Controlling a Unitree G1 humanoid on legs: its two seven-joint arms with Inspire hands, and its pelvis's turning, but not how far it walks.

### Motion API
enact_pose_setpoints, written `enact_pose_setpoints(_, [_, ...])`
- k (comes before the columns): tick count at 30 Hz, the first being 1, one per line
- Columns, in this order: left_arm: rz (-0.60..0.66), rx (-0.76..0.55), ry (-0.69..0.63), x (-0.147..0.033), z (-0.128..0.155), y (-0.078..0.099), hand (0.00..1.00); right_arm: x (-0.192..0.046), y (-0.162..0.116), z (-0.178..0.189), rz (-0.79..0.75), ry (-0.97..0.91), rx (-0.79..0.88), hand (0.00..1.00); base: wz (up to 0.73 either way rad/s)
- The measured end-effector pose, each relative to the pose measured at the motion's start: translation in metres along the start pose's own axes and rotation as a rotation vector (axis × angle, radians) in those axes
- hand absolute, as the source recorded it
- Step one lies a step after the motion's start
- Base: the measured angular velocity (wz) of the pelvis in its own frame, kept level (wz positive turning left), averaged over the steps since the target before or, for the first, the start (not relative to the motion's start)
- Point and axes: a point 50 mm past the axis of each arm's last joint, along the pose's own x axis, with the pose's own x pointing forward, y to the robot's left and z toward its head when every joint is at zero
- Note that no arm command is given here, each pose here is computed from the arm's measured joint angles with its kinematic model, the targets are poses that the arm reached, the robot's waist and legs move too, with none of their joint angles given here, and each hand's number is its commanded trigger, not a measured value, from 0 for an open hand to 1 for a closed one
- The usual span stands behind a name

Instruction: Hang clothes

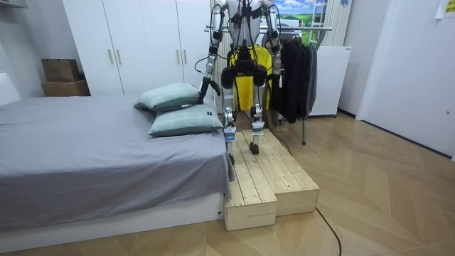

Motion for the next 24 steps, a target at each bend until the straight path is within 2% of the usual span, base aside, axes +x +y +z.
enact_pose_setpoints(24, [-0.057,0.023,0.033,0.0004,0.0003,-0.0040,0.00,0.0004,0.0003,-0.0104,-0.003,0.075,0.100,0.00,0.00])
